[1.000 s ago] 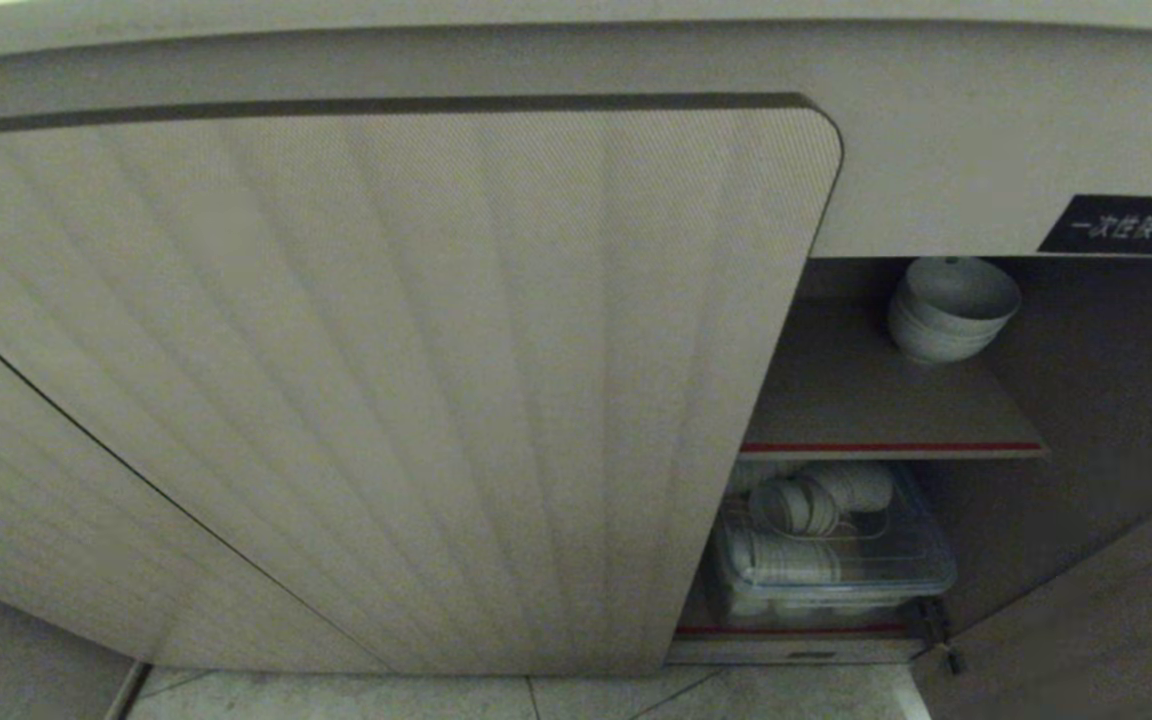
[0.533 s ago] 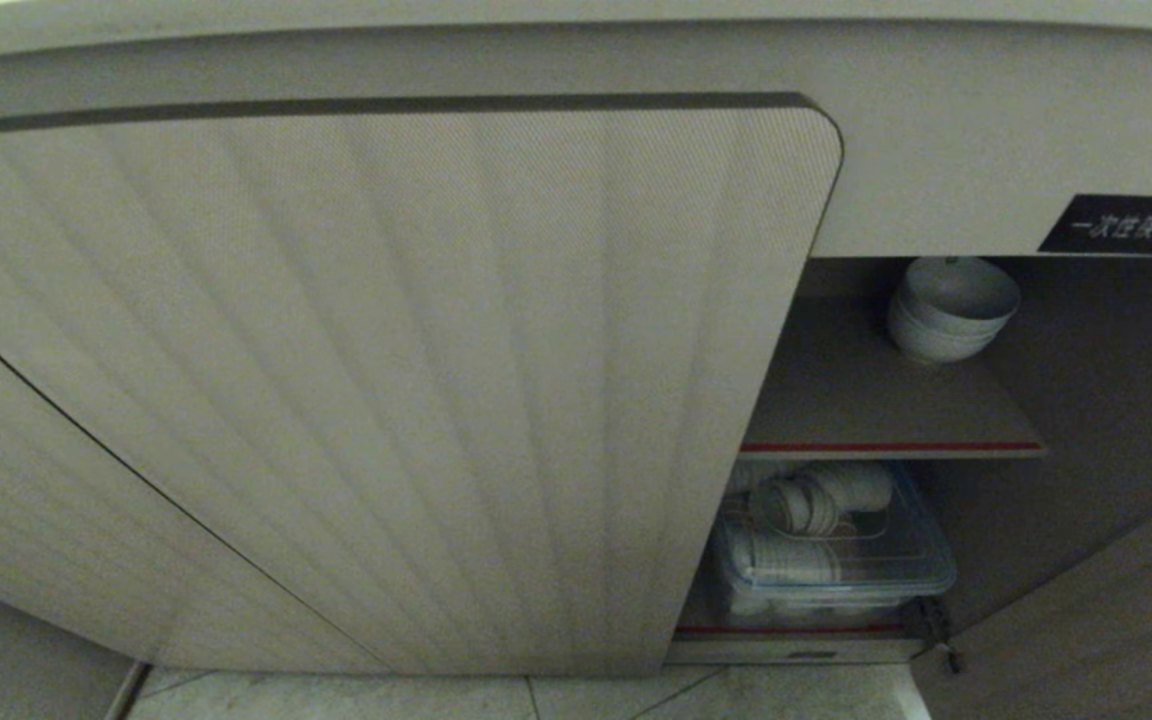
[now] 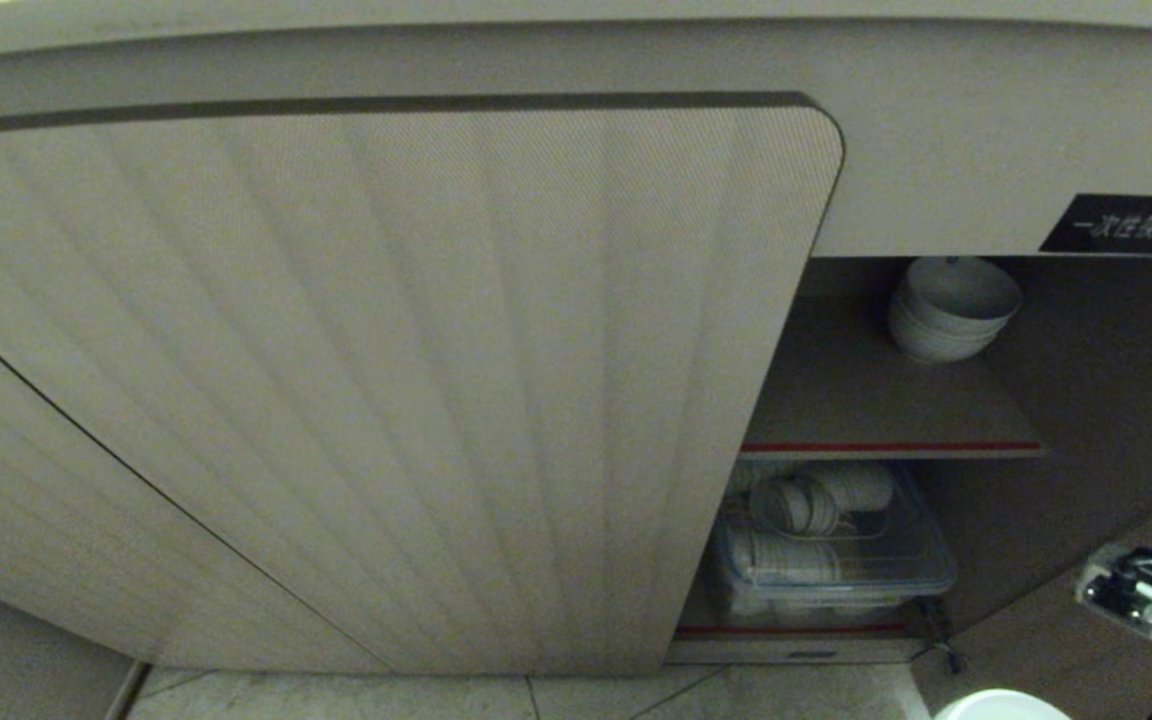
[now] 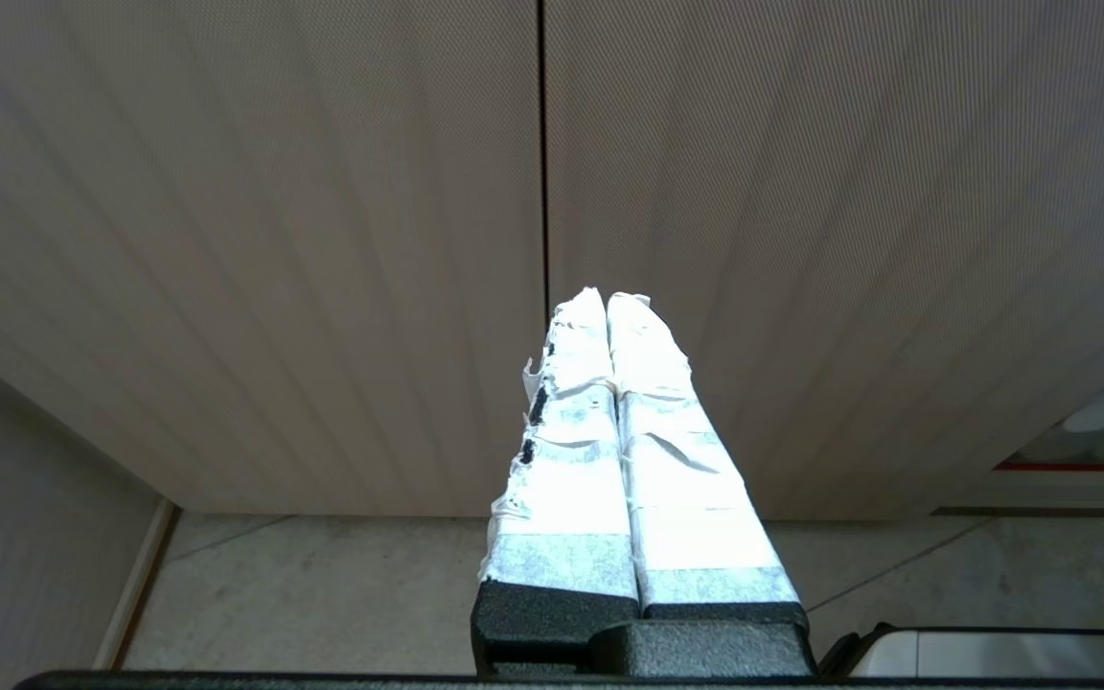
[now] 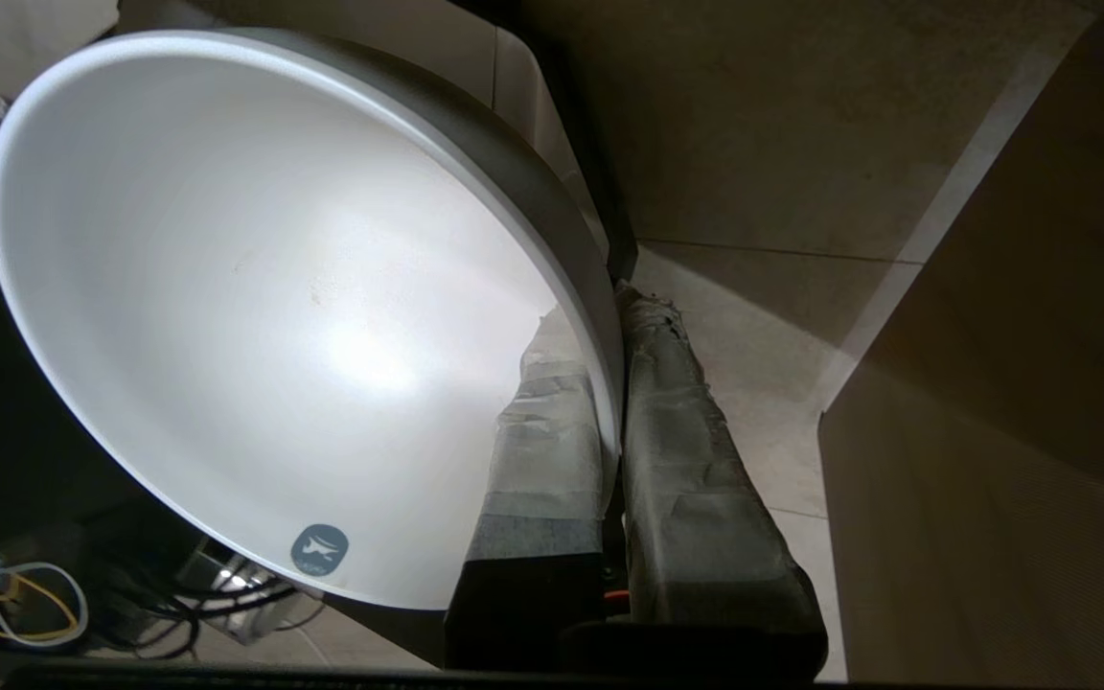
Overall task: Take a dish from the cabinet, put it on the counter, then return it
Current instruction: Put it back into the cabinet
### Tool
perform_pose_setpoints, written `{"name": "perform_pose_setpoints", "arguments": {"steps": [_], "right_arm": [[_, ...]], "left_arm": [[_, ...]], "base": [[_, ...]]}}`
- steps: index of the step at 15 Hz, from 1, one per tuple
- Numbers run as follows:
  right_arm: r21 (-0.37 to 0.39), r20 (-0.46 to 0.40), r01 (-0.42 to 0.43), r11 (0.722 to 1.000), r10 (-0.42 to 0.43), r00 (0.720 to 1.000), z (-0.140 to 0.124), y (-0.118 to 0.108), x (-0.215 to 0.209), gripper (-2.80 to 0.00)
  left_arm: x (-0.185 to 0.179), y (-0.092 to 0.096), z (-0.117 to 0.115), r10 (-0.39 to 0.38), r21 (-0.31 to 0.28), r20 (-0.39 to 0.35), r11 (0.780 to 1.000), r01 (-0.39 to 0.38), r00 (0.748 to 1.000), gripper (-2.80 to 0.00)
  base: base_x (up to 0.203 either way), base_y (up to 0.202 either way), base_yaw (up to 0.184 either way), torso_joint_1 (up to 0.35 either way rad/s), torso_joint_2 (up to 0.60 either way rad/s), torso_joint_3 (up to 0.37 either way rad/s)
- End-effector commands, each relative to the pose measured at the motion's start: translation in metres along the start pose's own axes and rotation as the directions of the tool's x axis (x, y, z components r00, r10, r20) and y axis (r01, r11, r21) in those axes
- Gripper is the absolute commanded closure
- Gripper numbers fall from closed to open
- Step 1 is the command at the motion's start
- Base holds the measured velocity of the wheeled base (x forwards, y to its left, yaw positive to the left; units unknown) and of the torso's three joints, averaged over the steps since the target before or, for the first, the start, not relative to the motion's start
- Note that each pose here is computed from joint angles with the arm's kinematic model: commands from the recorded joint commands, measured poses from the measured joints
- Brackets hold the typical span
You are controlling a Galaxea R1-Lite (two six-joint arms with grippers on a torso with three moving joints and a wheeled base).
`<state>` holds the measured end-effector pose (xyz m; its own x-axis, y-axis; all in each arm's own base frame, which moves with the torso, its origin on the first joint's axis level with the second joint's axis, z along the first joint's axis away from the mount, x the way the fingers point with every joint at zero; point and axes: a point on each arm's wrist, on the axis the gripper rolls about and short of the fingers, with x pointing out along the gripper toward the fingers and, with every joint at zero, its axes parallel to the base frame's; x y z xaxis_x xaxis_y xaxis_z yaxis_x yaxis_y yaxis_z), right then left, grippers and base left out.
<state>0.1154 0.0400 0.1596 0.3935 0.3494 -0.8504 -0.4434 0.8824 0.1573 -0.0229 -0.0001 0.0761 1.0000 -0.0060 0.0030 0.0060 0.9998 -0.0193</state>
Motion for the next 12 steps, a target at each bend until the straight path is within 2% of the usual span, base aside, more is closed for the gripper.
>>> {"name": "perform_pose_setpoints", "arguments": {"steps": [1,3,8,12], "right_arm": [[0.056,-0.035,-0.001,0.998,0.003,0.999,0.015,-0.003,0.008,0.0],[0.141,-0.047,0.005,0.99,0.001,0.999,0.023,-0.004,0.011,0.0],[0.236,-0.069,0.032,0.971,-0.016,0.997,0.029,-0.006,0.016,0.0],[0.367,-0.049,0.055,0.928,-0.04,0.998,0.042,-0.007,0.014,0.0]], "left_arm": [[0.0,0.0,0.0,0.0,-0.001,0.0,1.0,0.0,1.0,0.0],[0.0,0.0,0.0,0.0,-0.001,0.0,1.0,0.0,1.0,0.0],[0.0,0.0,0.0,0.001,-0.001,0.0,1.0,-0.001,1.0,0.0],[0.0,0.0,0.0,0.001,-0.001,0.0,1.0,-0.001,1.0,0.0]], "base": [[0.0,0.0,0.0,0.0,0.0,0.0],[0.0,0.0,0.0,0.0,0.0,0.0],[0.0,0.0,0.0,0.0,0.0,0.0],[0.0,0.0,0.0,0.0,0.0,0.0]]}}
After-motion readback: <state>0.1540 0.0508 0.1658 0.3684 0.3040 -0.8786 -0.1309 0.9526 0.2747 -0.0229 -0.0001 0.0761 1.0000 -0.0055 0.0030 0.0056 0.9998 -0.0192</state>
